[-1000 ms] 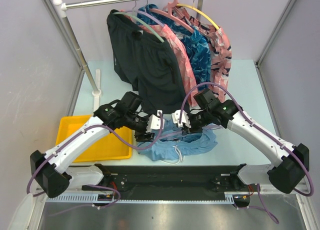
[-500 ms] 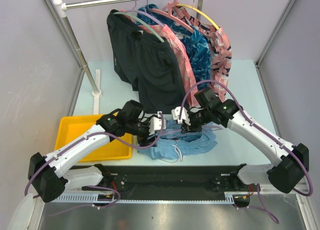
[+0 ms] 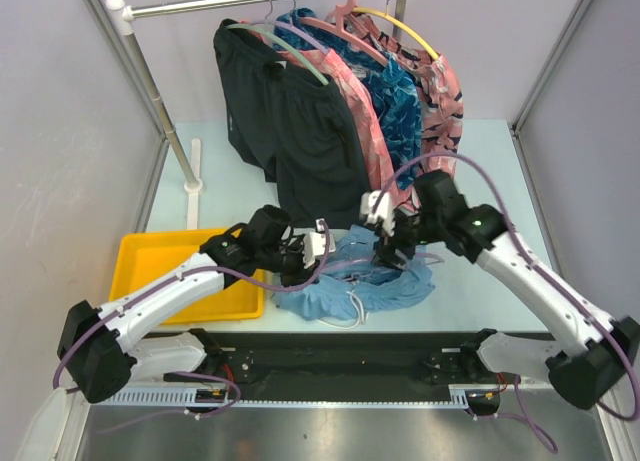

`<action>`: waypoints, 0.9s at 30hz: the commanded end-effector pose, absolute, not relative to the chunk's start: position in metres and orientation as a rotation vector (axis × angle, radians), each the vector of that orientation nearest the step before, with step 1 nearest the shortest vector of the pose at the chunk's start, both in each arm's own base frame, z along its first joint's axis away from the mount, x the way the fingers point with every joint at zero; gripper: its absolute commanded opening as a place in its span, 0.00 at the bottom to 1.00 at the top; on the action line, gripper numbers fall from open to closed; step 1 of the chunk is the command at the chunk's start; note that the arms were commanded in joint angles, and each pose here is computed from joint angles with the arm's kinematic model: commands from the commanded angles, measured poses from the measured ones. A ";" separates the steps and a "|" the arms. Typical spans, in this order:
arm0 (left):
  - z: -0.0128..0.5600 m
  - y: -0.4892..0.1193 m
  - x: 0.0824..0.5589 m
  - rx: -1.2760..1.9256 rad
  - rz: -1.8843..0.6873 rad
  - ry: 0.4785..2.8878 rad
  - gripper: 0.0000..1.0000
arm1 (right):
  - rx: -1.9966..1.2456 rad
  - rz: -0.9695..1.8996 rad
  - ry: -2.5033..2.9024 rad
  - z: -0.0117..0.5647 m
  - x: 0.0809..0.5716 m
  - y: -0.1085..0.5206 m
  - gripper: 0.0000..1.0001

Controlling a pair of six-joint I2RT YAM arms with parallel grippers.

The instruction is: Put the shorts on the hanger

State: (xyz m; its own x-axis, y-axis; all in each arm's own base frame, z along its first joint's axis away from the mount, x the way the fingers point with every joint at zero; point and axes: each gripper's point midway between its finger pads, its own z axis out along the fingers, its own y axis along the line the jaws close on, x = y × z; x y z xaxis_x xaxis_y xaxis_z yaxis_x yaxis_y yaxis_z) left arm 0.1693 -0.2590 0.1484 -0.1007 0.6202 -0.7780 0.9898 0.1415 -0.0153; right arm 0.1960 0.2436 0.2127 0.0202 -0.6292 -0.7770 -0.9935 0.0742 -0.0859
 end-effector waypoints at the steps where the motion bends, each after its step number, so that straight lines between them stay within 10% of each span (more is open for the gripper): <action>1: 0.169 -0.266 0.171 1.364 -0.875 1.791 0.00 | -1.270 0.649 1.752 0.265 0.214 0.216 0.78; 10: 0.197 -0.265 0.170 1.129 -1.129 1.787 0.00 | -0.705 0.579 2.024 0.270 0.228 0.152 0.81; 27: 0.198 -0.257 0.198 0.916 -1.104 1.871 0.00 | -0.715 0.275 2.294 0.160 0.238 0.142 0.73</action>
State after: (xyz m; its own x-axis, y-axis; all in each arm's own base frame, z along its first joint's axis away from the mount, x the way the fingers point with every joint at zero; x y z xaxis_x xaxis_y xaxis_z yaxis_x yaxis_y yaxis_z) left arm 0.1914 -0.2523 0.1759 -0.4935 0.2629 -0.8291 0.8430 0.3790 -0.3816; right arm 0.2248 0.1383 0.1654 -0.6298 -0.4080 -0.6610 -0.6035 0.7927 0.0857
